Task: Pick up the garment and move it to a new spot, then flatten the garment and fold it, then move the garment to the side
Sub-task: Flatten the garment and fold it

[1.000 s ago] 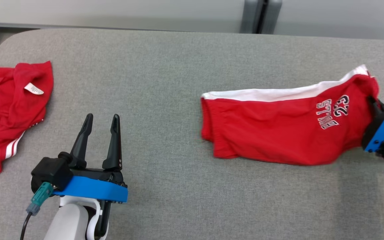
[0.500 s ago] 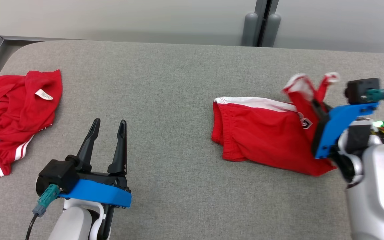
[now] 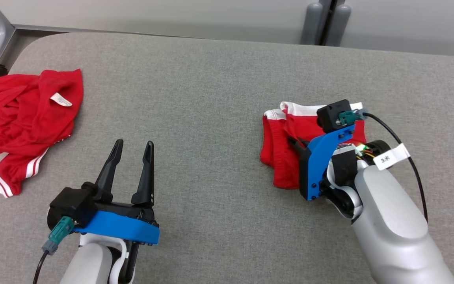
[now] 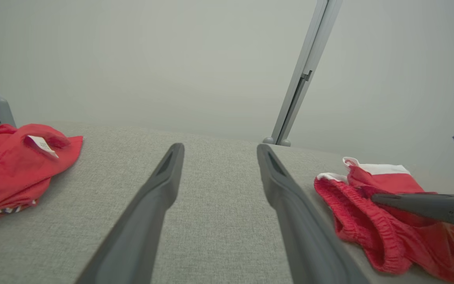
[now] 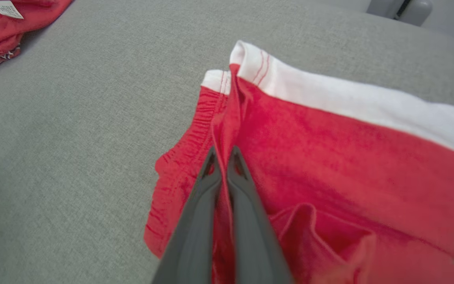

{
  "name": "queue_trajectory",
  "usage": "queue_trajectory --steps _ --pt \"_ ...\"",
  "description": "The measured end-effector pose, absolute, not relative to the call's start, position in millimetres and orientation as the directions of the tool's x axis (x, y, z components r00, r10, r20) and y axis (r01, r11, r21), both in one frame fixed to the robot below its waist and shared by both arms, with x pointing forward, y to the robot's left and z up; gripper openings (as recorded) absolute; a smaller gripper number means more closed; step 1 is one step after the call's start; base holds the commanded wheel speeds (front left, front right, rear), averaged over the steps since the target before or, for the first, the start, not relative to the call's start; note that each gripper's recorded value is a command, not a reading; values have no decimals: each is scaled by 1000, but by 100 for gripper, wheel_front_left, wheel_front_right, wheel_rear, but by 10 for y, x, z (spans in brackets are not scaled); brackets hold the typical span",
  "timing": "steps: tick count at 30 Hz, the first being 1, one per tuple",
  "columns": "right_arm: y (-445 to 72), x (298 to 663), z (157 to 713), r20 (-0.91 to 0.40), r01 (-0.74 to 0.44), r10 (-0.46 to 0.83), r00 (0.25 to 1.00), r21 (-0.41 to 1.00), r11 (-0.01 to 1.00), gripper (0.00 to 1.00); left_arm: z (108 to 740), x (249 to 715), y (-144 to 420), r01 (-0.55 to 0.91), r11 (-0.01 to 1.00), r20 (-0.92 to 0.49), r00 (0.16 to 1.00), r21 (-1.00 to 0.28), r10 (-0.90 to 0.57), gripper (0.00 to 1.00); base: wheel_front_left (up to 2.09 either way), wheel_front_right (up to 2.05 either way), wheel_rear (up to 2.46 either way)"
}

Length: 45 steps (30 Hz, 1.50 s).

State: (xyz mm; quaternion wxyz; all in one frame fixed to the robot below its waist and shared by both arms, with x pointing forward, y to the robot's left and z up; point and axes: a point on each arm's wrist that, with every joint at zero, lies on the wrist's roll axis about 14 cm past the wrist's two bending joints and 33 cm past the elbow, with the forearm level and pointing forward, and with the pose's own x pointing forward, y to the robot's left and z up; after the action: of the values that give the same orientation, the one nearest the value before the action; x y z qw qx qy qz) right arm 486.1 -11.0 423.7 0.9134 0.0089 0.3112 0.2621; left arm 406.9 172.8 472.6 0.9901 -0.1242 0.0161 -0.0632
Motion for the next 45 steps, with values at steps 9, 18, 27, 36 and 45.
queue_trajectory --steps 9,18,27,36,45 --pt "157 4871 4373 -477 -483 582 659 324 813 100 4736 4072 1745 115 961 -14 992 -251 -122 100 0 0 0" --pt "-84 5152 5051 -227 -445 535 814 347 825 100 4791 4066 1688 134 958 3 991 -252 -137 100 0 0 0" --pt "-1471 5014 4705 -280 -193 210 937 85 977 100 4839 4085 1682 160 964 15 987 -214 -161 100 0 0 0" --pt "-1222 4727 4294 -381 -257 244 892 17 966 0 4766 4119 1696 168 967 -7 985 -193 -172 100 0 0 0" --pt "-366 4351 4082 -493 -483 452 743 72 873 0 4794 4096 1721 165 968 -3 986 -187 -169 100 0 0 0"
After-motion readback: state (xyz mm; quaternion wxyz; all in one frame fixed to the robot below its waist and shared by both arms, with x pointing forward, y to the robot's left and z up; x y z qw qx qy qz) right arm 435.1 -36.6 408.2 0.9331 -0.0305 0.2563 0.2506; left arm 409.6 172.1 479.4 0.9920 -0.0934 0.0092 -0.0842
